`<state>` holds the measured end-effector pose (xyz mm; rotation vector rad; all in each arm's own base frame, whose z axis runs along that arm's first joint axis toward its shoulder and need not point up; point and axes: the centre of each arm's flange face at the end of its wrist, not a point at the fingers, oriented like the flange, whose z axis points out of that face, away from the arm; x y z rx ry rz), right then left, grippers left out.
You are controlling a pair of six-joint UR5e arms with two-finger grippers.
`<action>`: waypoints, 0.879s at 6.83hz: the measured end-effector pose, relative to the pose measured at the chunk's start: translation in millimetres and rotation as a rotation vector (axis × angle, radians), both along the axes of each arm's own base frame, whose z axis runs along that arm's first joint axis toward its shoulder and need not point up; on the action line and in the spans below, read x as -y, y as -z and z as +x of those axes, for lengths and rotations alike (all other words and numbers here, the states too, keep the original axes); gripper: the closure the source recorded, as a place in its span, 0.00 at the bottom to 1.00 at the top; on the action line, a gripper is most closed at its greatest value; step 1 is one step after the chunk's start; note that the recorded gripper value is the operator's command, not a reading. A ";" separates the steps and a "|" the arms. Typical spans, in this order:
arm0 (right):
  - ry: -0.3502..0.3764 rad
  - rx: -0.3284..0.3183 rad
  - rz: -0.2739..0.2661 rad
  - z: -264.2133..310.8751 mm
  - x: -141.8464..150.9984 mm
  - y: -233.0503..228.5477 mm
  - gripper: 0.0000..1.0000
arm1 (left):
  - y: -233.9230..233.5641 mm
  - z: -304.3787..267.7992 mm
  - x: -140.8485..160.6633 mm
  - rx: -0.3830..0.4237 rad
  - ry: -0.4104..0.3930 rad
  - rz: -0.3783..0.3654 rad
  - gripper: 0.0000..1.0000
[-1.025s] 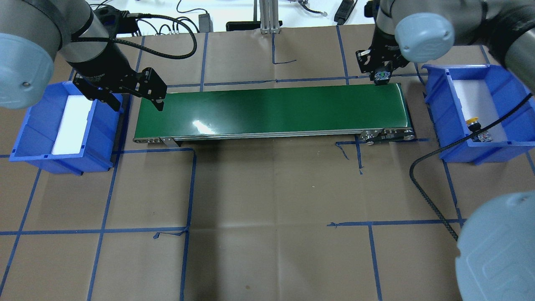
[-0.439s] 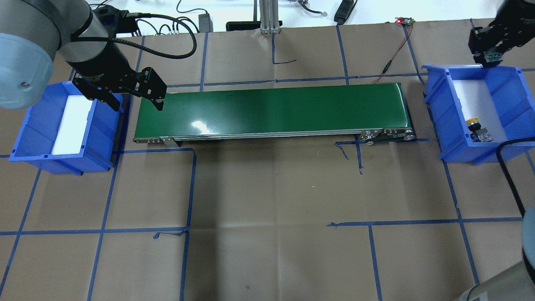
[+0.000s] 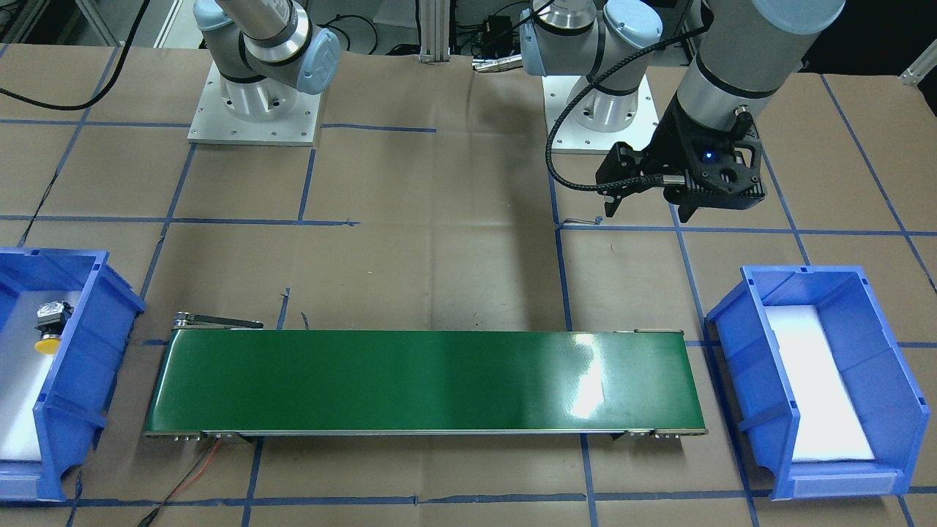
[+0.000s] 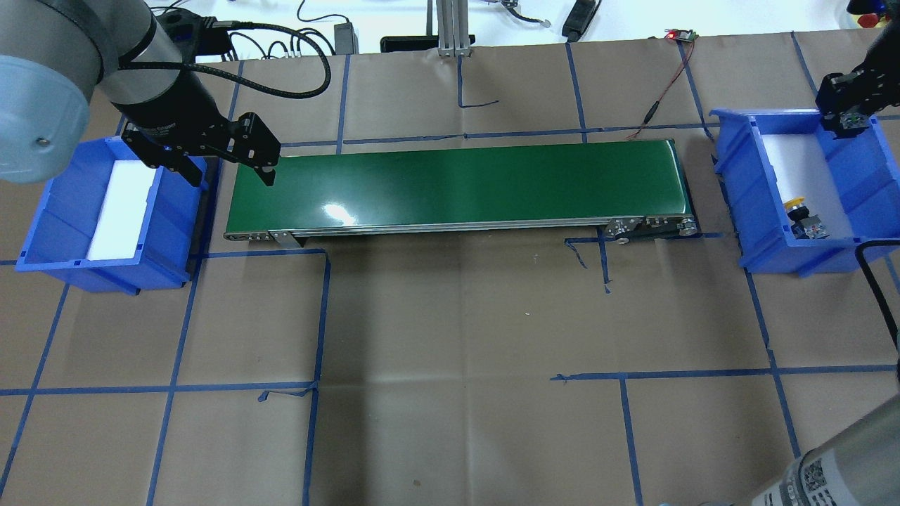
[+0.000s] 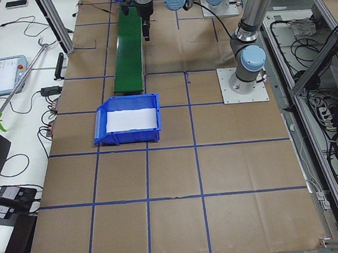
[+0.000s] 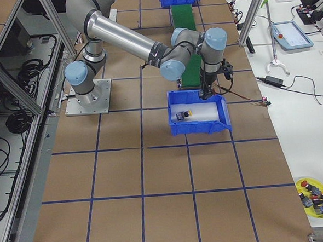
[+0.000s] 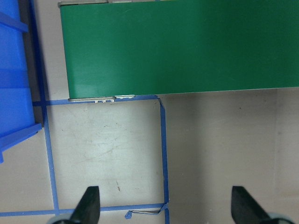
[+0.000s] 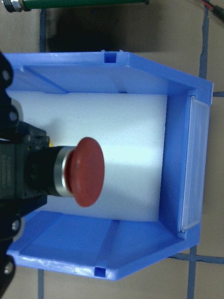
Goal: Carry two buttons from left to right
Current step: 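Carry the red button switch to the blue bin beside the right arm, then lower the red switch into the bin and open the right gripper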
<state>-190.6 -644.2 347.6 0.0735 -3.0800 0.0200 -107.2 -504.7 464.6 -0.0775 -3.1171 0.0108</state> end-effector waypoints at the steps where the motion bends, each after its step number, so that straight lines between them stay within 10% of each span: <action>1: -0.003 0.003 0.005 -5.9 9.7 23.8 0.96 | 0.7 0.0 0.4 0.000 0.000 0.001 0.01; 5: -0.004 0.027 0.068 -15.5 25.5 104.0 0.89 | 1.3 0.0 0.8 0.000 0.000 0.003 0.01; 6: -0.003 0.029 0.080 -15.6 24.8 111.0 0.45 | 1.0 0.0 0.6 0.000 0.000 0.002 0.01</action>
